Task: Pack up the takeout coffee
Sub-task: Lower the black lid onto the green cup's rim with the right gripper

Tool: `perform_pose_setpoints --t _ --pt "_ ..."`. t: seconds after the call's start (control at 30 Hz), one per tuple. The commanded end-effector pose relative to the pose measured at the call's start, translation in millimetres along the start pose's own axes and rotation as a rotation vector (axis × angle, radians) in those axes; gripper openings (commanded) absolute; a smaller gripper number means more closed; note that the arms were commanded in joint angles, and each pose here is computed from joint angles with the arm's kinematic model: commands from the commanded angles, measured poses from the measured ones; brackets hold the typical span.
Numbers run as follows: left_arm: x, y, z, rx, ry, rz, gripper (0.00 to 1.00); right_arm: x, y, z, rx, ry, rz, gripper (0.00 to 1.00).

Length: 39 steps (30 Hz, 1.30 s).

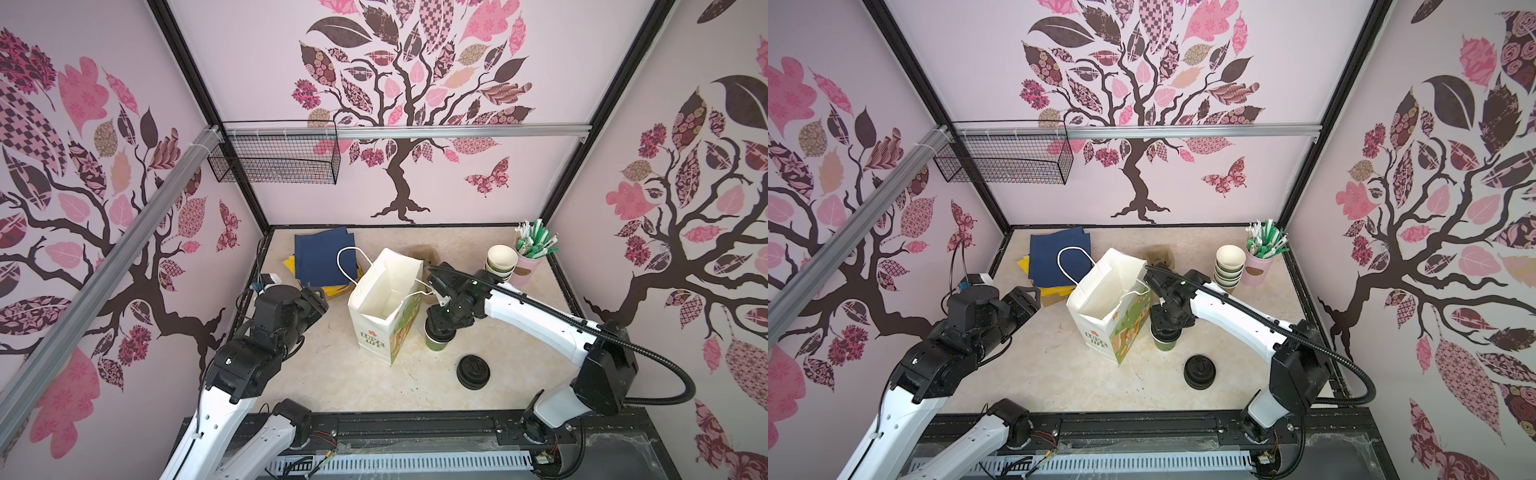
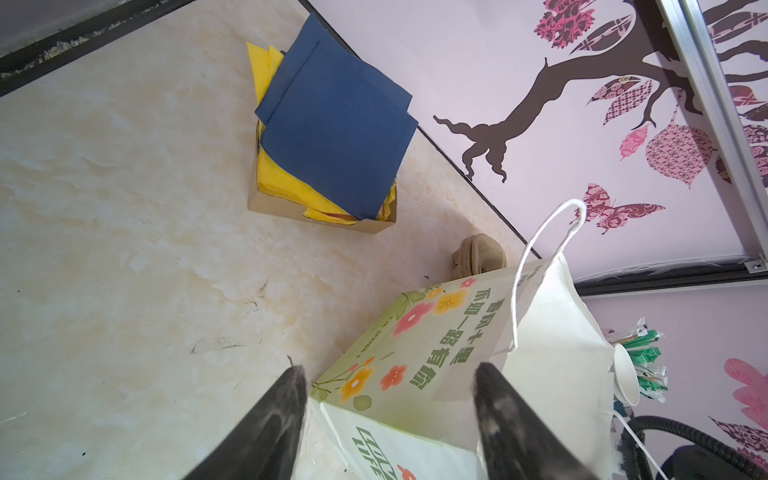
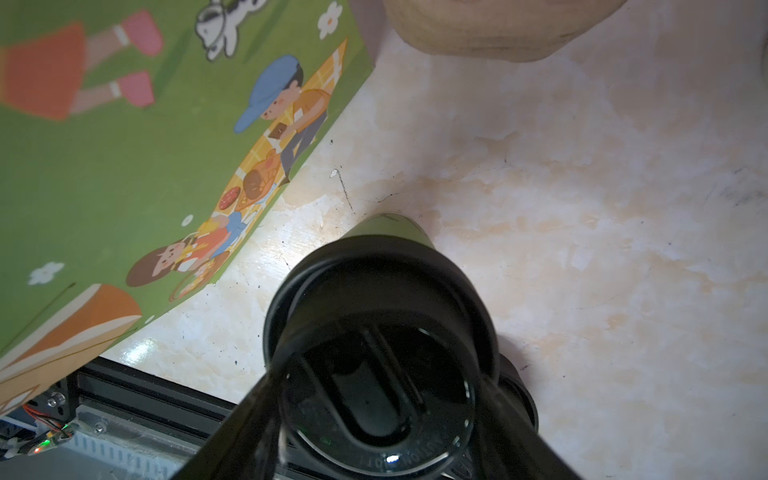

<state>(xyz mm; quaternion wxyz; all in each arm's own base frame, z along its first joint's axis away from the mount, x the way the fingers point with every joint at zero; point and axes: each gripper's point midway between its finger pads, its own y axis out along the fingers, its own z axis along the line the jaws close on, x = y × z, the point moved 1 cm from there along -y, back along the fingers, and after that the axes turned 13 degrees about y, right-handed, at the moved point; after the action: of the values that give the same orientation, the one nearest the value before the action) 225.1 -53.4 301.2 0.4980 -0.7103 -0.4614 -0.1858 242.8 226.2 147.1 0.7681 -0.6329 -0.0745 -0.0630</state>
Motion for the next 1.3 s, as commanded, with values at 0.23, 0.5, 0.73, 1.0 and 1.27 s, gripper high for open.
perform_pose_setpoints --t 0.23,0.5,0.73,1.0,1.27 --pt "-3 3 3 0.013 0.003 0.009 0.68 0 -3 2 0.014 0.005 0.009 0.68" --pt "-4 4 3 0.015 0.006 0.012 0.68 2 -10 5 0.027 0.004 -0.004 0.68" --pt "-5 5 4 0.015 0.005 0.016 0.67 1 -11 6 0.035 0.003 0.001 0.68" --pt "-10 9 3 0.012 0.008 0.035 0.68 6 -19 9 0.057 0.005 -0.035 0.68" --pt "-13 13 0 -0.001 0.011 0.052 0.68 2 -14 9 0.053 -0.011 -0.010 0.68"
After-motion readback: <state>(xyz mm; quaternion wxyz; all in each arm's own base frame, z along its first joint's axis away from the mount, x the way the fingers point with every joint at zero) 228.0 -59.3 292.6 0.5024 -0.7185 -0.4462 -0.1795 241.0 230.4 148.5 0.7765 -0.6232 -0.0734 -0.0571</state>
